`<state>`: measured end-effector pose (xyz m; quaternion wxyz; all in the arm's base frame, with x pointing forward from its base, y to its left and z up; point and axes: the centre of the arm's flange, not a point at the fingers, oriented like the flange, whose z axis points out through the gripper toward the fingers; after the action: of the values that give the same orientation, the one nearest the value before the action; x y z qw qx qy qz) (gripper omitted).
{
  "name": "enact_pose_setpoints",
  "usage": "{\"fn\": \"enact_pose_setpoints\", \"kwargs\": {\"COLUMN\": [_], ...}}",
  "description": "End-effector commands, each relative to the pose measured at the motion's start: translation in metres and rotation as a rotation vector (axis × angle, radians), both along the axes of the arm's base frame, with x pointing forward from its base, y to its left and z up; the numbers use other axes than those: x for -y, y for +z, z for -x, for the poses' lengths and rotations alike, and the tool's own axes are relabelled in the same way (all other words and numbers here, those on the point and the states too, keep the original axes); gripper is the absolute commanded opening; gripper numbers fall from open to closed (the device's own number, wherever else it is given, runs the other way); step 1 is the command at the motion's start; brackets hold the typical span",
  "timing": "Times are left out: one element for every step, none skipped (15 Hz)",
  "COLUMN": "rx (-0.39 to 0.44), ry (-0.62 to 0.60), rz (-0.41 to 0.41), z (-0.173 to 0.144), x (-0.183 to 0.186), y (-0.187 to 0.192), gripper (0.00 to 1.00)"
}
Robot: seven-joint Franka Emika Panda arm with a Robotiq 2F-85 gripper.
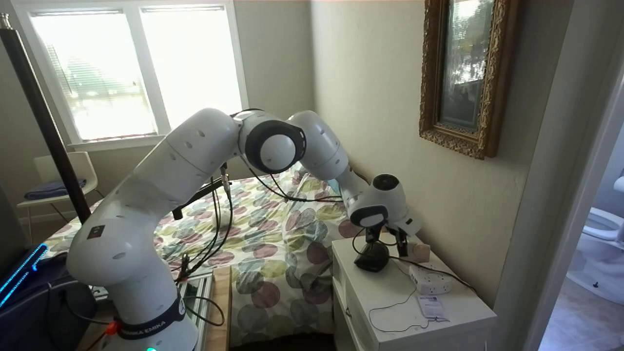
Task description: Press the left white object
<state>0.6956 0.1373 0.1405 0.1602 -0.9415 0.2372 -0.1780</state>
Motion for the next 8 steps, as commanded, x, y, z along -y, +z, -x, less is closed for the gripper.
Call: {"fn": "enact_pose_setpoints", "kwargs": {"rx": [-0.006,-0.006,-0.006,-0.005,-0.005,-0.004,-0.004,-0.004], "ry": [-0.015,-0.015,-0.015,-0.016,-0.016,-0.015,-0.015,-0.016], "rz": [-0.007,-0.008,-0.009,-0.009,-0.009,-0.010,-0.011,-0.011], "z": [-0.0159,-0.0170,-0.0173,-0.0181,-0.0185,-0.0191,-0.0195,-0.0197], "x": [-0.0103,-0.0110,-0.0114,-0.0120,-0.0125,-0.0130,-0.0131,-0.0133], "y": [-0.0072,-0.0079,-0.0090,-0.0094,-0.0097,-0.0104,-0.0113,-0.0119], "gripper": [0.75,0.72,0.74,0.66,0.67,0.64,0.69,0.69]}}
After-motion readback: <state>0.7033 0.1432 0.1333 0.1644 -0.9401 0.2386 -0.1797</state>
